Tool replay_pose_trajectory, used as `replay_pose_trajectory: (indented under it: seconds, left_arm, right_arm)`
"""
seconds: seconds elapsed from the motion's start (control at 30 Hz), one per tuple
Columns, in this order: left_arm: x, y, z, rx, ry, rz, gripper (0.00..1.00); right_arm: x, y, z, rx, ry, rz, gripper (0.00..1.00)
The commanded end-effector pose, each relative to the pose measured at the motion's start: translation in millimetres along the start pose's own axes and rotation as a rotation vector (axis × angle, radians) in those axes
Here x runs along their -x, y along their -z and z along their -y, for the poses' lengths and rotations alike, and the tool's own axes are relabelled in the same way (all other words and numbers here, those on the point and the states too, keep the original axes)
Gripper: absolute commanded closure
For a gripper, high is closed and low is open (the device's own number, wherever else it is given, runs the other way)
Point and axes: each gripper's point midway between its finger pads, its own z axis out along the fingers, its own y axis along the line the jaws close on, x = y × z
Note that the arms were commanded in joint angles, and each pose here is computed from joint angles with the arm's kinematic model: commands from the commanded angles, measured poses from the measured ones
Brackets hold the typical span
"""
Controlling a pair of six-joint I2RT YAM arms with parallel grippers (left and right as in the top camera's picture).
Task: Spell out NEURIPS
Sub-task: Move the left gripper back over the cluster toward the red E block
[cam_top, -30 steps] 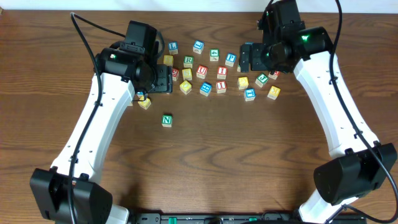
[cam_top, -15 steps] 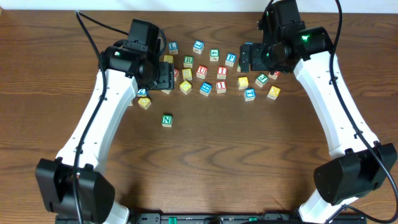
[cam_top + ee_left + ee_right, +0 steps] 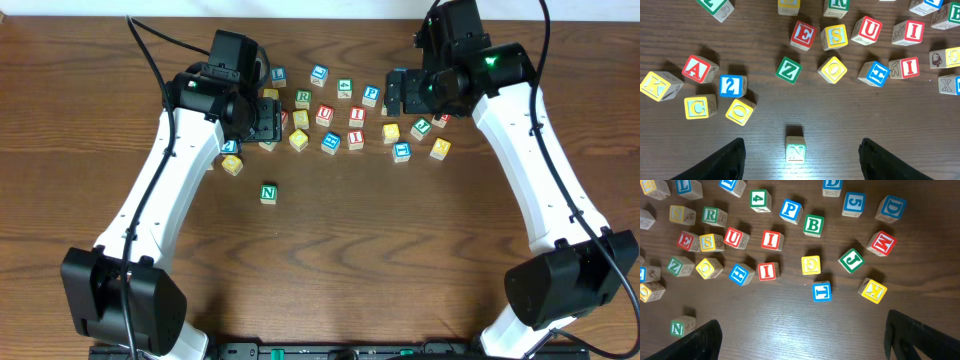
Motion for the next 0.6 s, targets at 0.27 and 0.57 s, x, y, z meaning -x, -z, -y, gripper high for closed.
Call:
replay_pose_trajectory:
  seconds: [0.27, 0.57]
  left_arm:
    - [12.7, 2.0, 2.7, -0.010, -0.006, 0.037, 0.28]
    - [26.6, 2.8, 6.0, -0.024, -0.009, 0.094, 0.28]
  right_arm:
    - [4.8, 9.8, -6.1, 0.013, 0.022, 0.027, 0.01]
    - [4.8, 9.8, -6.1, 0.013, 0.022, 0.027, 0.01]
